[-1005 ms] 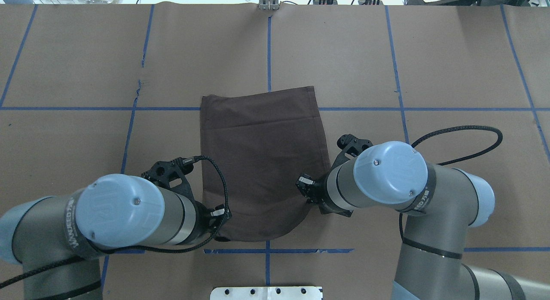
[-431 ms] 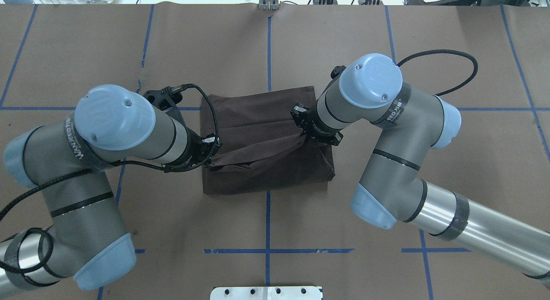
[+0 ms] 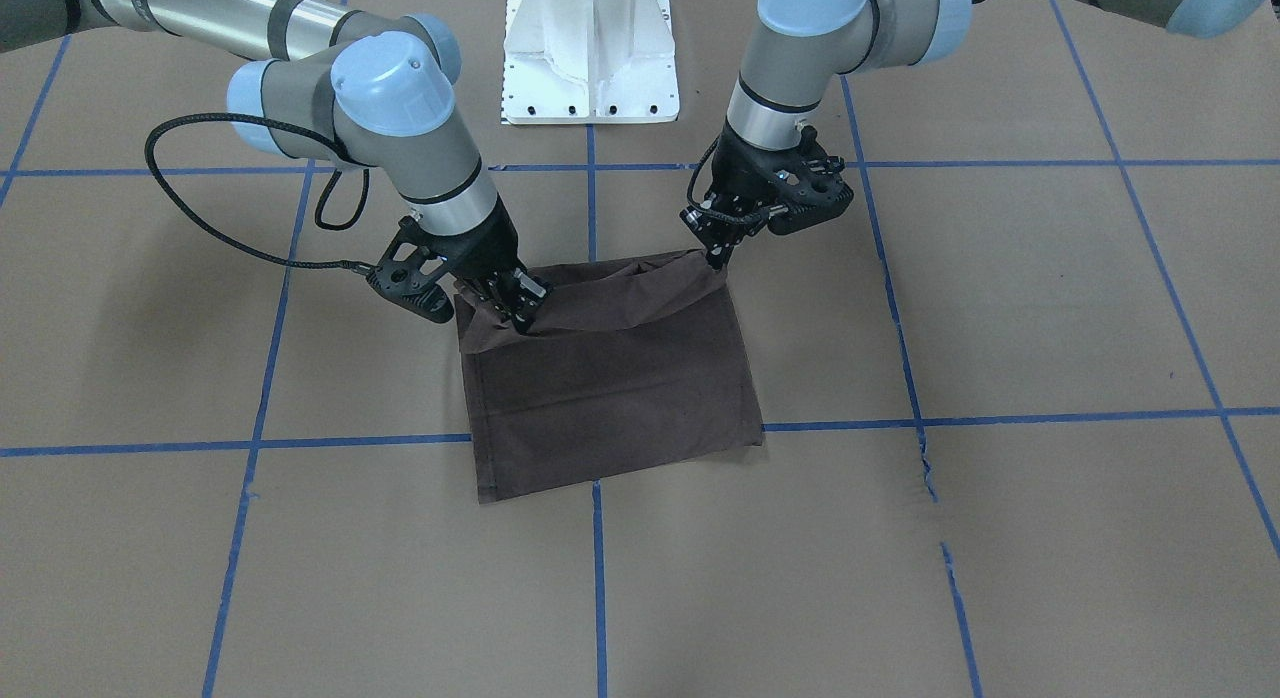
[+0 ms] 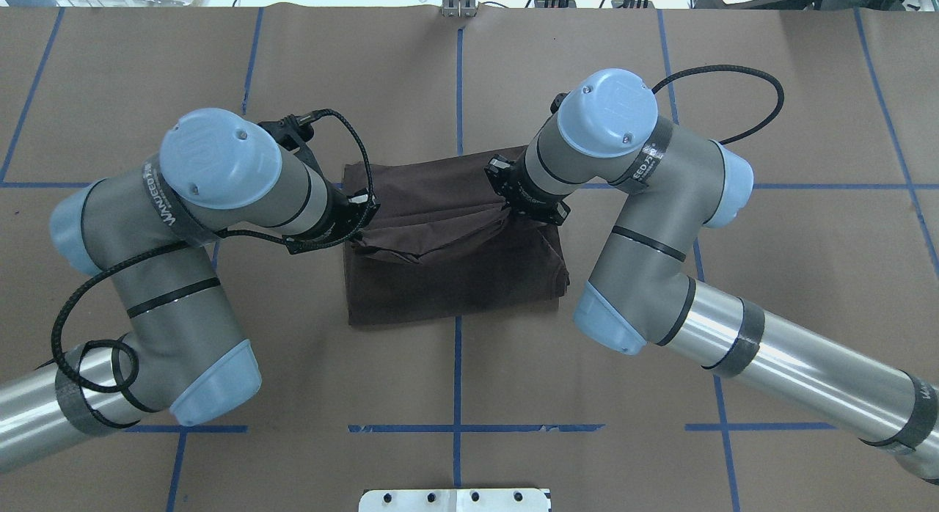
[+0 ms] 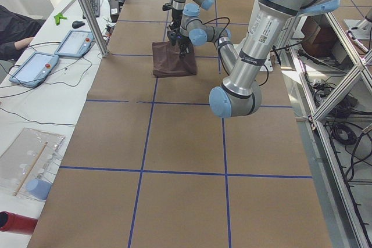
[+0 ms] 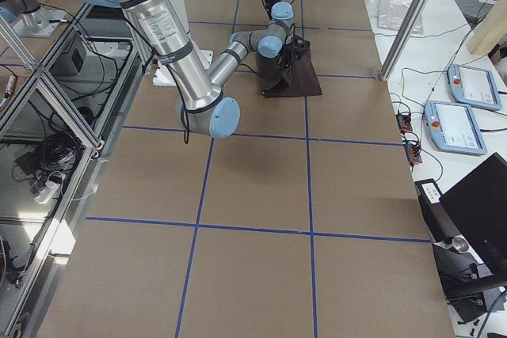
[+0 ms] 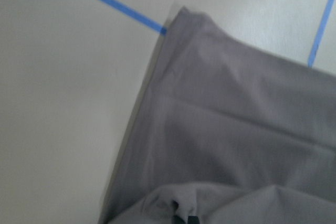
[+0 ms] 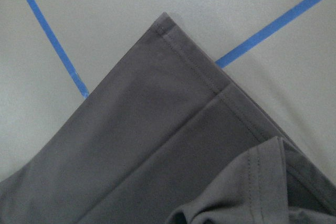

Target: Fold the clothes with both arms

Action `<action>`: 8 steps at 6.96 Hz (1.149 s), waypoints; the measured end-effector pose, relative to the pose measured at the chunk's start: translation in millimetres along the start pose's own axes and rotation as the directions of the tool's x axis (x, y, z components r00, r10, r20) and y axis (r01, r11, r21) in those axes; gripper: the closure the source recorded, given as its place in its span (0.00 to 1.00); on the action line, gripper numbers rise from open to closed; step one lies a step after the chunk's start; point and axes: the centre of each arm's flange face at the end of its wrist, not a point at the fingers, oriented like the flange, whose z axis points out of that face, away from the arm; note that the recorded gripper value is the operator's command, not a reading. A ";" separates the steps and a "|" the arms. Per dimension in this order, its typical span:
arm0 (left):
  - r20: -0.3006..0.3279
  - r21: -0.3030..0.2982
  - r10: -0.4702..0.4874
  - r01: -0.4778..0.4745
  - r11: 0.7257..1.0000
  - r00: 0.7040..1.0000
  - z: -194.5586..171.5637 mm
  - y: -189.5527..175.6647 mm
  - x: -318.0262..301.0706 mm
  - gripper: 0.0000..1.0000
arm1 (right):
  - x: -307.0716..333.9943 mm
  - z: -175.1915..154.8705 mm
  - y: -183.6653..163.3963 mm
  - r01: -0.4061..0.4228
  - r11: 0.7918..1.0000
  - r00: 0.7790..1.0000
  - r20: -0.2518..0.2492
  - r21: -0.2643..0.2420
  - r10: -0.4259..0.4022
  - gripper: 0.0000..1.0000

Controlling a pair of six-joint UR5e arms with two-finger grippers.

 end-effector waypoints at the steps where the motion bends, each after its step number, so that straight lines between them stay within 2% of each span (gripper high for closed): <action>1: 0.002 0.025 -0.018 0.018 1.000 1.000 17.2 -24.6 12.3 1.00 | -14.3 16.4 -11.6 -0.011 1.000 1.000 -0.017 0.012 0.011 0.45; 2: 0.001 0.056 -0.030 0.030 0.998 1.000 47.8 -59.1 27.4 0.01 | -31.6 43.0 -34.4 -0.020 0.999 0.999 -0.030 0.025 0.021 0.00; 3: 0.001 0.101 -0.004 0.004 0.995 1.000 81.6 -106.2 32.6 0.00 | -49.5 64.9 -68.4 -0.016 0.999 0.999 -0.034 0.040 0.017 0.00; 4: 0.016 0.161 0.069 -0.071 0.984 0.997 100.0 -159.9 25.5 0.00 | -65.6 68.2 -109.0 0.002 0.999 0.999 -0.043 0.050 0.001 0.00; 5: 0.046 0.218 0.140 -0.147 0.965 0.989 99.8 -208.3 14.7 0.00 | -73.1 60.8 -146.8 0.031 0.998 0.998 -0.055 0.045 -0.029 0.00; 6: 0.067 0.244 0.183 -0.194 0.950 0.981 94.0 -234.9 8.3 0.00 | -74.6 53.3 -169.2 0.053 0.998 0.997 -0.059 0.040 -0.050 0.00; 8: 0.071 0.233 0.239 -0.249 0.940 0.968 80.6 -250.4 1.6 0.00 | -65.5 30.5 -202.8 0.126 0.992 0.991 -0.055 0.027 -0.124 0.00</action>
